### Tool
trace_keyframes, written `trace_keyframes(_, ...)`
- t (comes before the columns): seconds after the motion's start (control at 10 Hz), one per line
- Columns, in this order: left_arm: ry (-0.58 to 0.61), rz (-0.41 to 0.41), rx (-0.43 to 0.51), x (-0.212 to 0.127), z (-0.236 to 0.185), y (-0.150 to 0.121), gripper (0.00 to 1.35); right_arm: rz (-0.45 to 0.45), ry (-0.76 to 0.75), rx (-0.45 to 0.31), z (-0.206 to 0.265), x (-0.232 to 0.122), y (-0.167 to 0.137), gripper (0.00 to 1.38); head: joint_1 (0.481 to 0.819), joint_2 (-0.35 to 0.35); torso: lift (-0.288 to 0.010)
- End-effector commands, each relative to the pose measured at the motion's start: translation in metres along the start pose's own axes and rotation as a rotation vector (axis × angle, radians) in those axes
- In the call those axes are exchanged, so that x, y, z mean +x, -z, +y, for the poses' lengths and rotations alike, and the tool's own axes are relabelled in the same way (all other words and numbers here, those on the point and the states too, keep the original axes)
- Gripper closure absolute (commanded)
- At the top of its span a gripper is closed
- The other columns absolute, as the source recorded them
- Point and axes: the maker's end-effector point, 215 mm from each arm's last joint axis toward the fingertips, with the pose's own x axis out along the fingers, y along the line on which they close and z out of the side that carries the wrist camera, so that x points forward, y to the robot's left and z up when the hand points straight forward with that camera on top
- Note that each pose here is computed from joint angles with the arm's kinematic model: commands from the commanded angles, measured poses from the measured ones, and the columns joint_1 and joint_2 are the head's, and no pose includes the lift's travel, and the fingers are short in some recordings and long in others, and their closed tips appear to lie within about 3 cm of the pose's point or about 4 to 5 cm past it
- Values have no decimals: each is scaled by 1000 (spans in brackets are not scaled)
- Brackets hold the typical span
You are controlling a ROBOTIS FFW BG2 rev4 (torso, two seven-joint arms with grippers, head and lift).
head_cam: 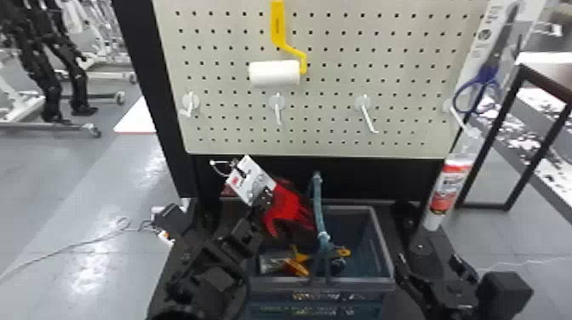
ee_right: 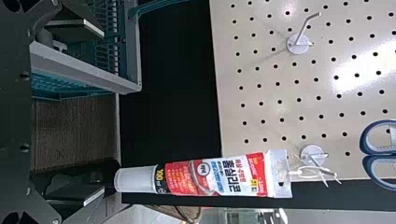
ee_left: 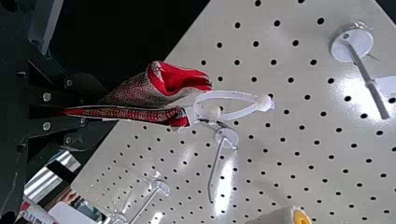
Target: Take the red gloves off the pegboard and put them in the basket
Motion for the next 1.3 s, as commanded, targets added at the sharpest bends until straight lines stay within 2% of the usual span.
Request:
trace_keyframes(0.0,-6,8,-52,-1,-1,11,1222,0,0,0,0,0,0,136,549,0,-100)
trace_keyframes(0.2,-22,37,-133,-3,3,31,1222,-3,0,0,0,0,-1,136,549,0,-100)
trace_keyframes(0.5,-19,106,-165,-2,3,50,1222,-6,0,1,0,0,-2,136,549,0,-100)
trace_keyframes(0.9,-66,223,-110,-10,19,76,1222,-13,1,1,0,0,-3,136,549,0,-100)
trace_keyframes(1.2,-110,284,-11,-14,35,78,1200,-15,1,4,-1,-1,-3,136,549,0,-100)
